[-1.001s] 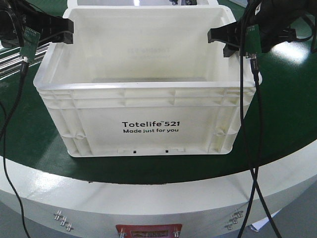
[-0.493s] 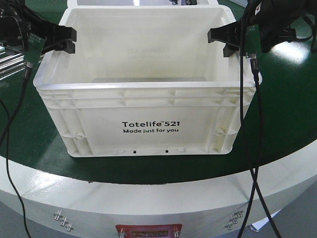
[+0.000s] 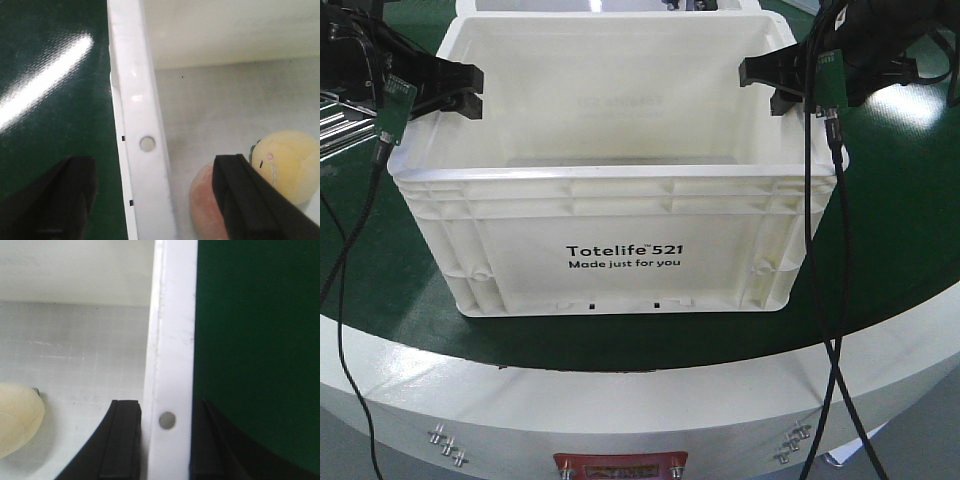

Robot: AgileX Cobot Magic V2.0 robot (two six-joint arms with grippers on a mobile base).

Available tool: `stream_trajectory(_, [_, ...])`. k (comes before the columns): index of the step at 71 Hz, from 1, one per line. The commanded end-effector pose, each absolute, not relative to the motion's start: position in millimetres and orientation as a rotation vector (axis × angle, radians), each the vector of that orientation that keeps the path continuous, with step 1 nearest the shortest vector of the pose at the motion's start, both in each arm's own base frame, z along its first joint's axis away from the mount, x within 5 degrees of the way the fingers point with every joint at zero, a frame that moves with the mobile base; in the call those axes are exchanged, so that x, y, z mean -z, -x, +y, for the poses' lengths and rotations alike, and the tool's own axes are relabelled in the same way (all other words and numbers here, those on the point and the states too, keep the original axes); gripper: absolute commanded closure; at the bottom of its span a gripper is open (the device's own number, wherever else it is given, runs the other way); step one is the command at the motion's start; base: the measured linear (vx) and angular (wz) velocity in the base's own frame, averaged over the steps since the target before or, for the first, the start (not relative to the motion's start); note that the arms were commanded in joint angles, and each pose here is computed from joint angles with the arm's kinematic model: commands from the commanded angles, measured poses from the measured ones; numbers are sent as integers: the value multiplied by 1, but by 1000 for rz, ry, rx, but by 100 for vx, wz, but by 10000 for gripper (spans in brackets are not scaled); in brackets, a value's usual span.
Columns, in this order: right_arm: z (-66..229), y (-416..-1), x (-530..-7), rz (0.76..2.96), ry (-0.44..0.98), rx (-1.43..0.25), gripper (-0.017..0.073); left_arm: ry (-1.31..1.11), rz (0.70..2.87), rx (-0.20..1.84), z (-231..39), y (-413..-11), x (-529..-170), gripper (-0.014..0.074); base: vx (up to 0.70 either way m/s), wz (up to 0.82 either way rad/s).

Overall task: Place moving items into box and shelve
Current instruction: 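Close both grippers on the crate's side rims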

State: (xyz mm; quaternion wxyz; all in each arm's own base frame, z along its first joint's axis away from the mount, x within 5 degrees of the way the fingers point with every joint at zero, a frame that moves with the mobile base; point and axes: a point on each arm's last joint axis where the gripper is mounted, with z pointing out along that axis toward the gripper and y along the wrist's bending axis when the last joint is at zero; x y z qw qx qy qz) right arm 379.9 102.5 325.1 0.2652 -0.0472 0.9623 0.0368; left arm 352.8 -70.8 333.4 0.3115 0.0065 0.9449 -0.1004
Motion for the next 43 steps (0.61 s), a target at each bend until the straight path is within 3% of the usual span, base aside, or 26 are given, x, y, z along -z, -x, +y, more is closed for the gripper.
stream_trajectory(1, [100, -378, -343, 2526, 145, -95, 574, -12, 2375, 293, -71, -351, -359, 8, 0, 0])
stream_trajectory(28, [99, -377, -342, 2543, 159, -86, 574, -33, 2420, 238, -69, -356, -348, 39, 0, 0])
stream_trajectory(35, [99, -377, -342, 2543, 159, -86, 574, -37, 2429, 230, -69, -355, -347, 148, 0, 0])
stream_trajectory(39, [99, -377, -342, 2542, 160, -87, 574, -39, 2430, 229, -69, -355, -347, 248, 0, 0])
stream_trajectory(43, [99, -377, -342, 2542, 160, -87, 574, -39, 2431, 229, -69, -355, -347, 404, 0, 0])
